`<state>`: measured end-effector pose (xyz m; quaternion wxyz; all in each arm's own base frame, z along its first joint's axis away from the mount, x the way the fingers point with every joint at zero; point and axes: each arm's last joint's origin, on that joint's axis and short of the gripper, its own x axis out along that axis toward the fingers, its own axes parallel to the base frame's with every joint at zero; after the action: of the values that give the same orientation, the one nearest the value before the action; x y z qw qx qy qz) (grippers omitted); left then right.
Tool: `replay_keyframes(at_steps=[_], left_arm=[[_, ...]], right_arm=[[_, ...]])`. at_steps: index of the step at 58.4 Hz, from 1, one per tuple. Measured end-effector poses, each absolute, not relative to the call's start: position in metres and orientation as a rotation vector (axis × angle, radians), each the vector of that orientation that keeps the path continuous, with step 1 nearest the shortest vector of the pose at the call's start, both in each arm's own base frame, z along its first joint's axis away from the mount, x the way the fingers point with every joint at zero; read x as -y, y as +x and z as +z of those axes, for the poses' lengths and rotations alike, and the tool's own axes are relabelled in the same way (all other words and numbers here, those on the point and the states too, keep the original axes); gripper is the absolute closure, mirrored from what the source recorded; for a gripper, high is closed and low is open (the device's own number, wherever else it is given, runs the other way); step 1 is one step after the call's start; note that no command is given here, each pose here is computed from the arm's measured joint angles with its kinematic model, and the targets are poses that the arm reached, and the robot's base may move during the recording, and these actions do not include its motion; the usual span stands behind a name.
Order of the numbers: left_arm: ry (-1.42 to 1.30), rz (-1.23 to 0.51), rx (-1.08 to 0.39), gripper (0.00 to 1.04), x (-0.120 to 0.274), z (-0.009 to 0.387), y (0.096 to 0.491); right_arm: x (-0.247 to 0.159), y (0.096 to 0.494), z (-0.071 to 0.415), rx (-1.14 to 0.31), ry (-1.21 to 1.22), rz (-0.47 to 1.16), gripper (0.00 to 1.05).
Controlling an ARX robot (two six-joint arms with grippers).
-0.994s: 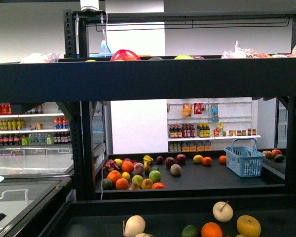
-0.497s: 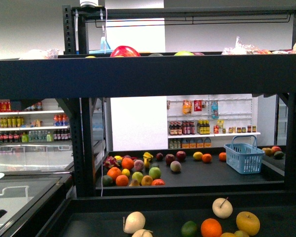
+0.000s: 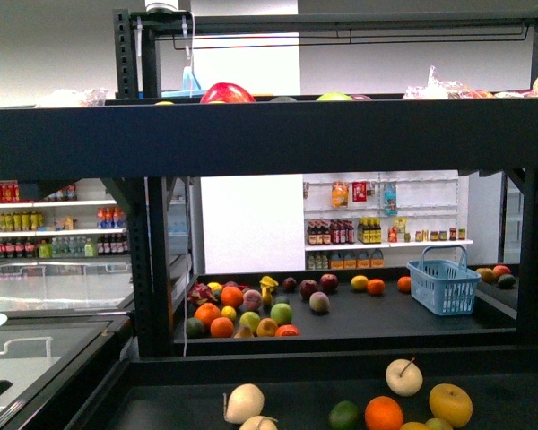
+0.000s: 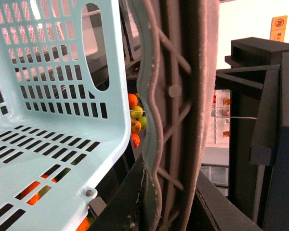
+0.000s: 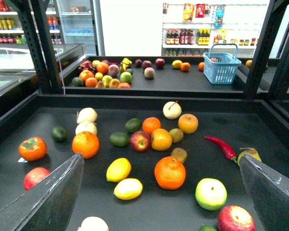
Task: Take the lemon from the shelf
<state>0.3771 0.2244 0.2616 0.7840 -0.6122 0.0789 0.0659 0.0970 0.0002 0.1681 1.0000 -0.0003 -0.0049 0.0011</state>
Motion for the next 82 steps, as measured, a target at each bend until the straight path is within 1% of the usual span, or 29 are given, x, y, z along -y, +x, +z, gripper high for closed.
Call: replay_keyframes(at_steps=[7,17,24,33,46,58,68,82], left_arm=[[-1.253,0.116,-0.19,0.88,-0.217,0.27,0.369],[-1.177,0.058,-0.234,0.9,-0.194,0.285,0.359],[-1.105,-0.053,-0.284,0.94,-0.167,0.298,0.354],[-1.035,-0.174,-0.337,0.95,-0.13,0.306,0.352],[-1.022,-0.356,-0.444,0.95,-0.068,0.296,0.359],[-1.017,-0.475,-0.469,0.95,-0.018,0.298,0.366],[-1.021,-0.548,-0.477,0.95,0.019,0.298,0.37],[-1.053,-0.582,-0.548,0.95,0.06,0.28,0.379]], right_arm=[[0.0,0.097,0.168,0.01,-0.001,0.002,0.07],[0.0,0.097,0.168,0.01,-0.001,0.002,0.07],[0.0,0.097,0.168,0.01,-0.001,0.002,0.07],[0.0,0.097,0.168,0.01,-0.001,0.002,0.07],[0.0,0.097,0.168,0.01,-0.001,0.002,0.07],[0.0,0.097,0.168,0.01,-0.001,0.002,0.07],[0.0,0.097,0.168,0.01,-0.001,0.002,0.07],[0.0,0.097,0.168,0.01,-0.001,0.002,0.07]])
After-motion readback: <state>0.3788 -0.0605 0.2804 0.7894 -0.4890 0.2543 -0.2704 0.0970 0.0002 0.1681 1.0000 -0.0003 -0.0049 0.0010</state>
